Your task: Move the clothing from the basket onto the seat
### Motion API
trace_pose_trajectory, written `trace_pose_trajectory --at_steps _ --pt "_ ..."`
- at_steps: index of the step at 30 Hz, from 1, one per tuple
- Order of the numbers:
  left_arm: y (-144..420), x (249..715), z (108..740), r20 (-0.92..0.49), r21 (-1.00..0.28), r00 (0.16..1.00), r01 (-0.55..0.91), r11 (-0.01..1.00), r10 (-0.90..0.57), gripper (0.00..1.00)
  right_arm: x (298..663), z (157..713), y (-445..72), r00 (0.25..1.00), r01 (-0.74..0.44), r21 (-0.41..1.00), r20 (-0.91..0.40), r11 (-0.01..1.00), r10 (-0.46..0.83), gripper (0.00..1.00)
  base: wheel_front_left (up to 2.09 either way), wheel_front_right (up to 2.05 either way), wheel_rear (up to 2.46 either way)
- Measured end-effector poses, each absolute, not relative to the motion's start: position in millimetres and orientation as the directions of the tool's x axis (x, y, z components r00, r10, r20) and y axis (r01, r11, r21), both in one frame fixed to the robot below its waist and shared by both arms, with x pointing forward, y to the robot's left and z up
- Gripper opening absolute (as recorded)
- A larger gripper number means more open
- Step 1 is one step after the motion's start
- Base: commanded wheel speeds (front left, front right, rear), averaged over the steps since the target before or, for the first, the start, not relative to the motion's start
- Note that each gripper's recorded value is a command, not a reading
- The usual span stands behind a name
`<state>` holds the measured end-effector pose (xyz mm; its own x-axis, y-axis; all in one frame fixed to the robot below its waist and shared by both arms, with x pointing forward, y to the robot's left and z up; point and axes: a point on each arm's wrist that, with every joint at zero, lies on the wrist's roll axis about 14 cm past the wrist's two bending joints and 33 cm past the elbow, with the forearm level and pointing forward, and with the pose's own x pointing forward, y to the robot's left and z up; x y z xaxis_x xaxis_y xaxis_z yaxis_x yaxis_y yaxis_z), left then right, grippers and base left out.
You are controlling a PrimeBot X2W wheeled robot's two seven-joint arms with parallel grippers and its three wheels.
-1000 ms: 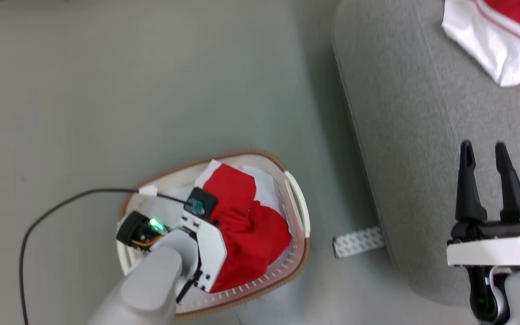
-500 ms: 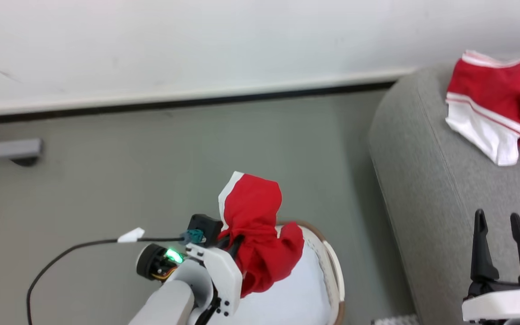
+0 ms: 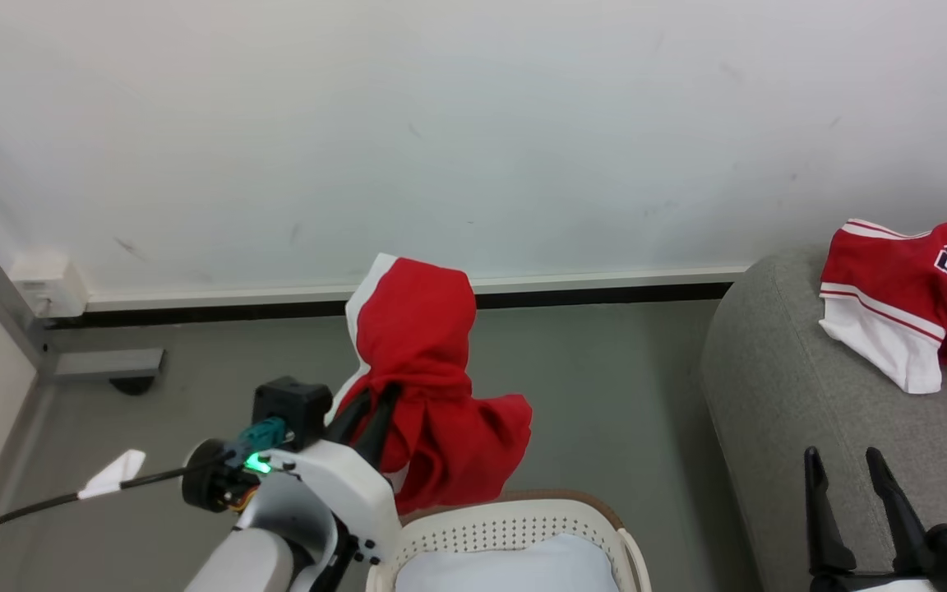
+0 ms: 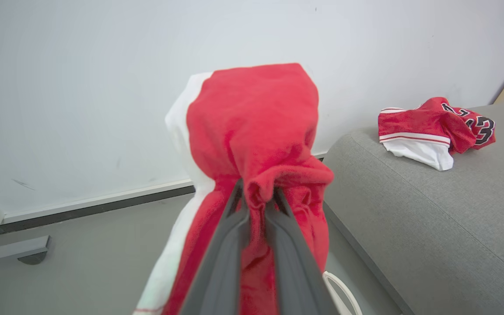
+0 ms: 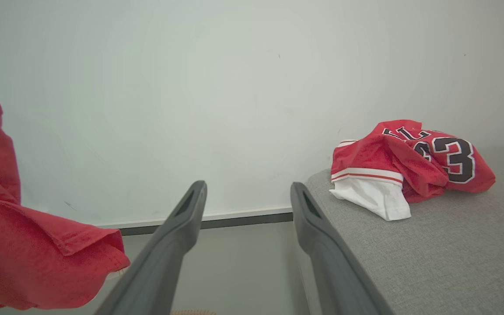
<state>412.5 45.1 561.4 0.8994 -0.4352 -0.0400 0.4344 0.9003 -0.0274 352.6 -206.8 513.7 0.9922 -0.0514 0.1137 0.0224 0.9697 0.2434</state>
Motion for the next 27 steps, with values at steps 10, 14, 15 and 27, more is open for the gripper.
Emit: trace_pose_trajectory --at_steps 10,14,15,27 --pt "57 397 619 0.085 -0.011 0.901 0.427 0.904 -0.425 0.00 347 514 -144 0.982 -0.166 0.162 0.113 0.973 0.149 1.00 0.00 0.00 0.00" --pt "54 394 626 0.100 -0.008 0.895 0.437 0.899 -0.434 0.00 351 527 -118 0.962 -0.250 0.124 0.148 0.960 0.231 1.00 0.00 0.00 0.00" --pt "50 392 628 0.104 -0.008 0.889 0.449 0.893 -0.446 0.00 351 536 -97 0.938 -0.322 0.099 0.170 0.941 0.303 1.00 0.00 0.00 0.00" --pt "23 377 633 0.110 -0.005 0.841 0.534 0.846 -0.530 0.00 359 563 -28 0.788 -0.593 -0.028 0.187 0.804 0.587 1.00 0.00 0.00 0.00"
